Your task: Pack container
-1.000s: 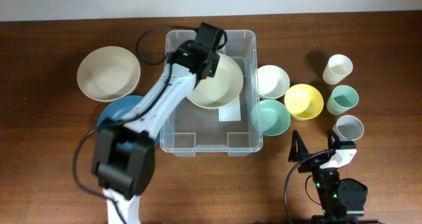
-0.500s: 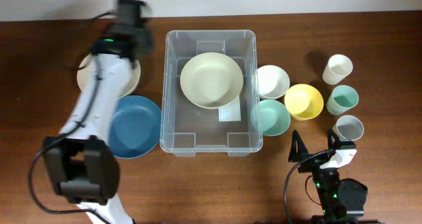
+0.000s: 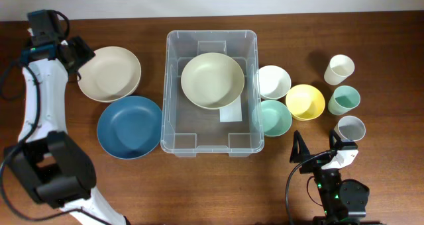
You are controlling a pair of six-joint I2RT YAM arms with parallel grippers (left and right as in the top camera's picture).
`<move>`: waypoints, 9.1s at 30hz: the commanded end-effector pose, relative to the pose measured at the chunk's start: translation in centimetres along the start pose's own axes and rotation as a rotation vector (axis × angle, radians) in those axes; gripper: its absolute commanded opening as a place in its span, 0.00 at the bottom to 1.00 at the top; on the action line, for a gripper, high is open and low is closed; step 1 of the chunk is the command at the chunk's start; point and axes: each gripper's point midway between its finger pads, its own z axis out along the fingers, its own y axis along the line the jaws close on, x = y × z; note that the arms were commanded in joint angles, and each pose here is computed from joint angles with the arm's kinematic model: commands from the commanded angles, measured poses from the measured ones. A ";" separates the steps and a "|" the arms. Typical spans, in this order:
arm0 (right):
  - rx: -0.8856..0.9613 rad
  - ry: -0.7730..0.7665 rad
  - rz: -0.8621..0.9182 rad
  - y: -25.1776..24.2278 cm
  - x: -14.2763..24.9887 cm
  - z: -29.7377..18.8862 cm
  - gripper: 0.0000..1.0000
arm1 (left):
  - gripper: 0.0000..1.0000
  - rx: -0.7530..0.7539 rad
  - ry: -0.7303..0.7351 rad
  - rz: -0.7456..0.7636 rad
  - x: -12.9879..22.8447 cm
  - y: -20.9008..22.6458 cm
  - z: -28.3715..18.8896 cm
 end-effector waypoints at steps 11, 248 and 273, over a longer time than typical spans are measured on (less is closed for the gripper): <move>-0.003 0.006 0.008 0.0 0.3 0.0 0.99 | 0.77 -0.085 0.221 -0.098 6.2 3.3 9.7; -0.003 0.006 0.008 0.0 0.3 0.0 0.99 | 0.01 0.017 0.594 0.276 18.8 -1.9 -4.4; -0.003 0.006 0.008 0.0 0.3 0.0 0.99 | 0.01 -0.061 0.395 0.270 20.0 0.5 3.0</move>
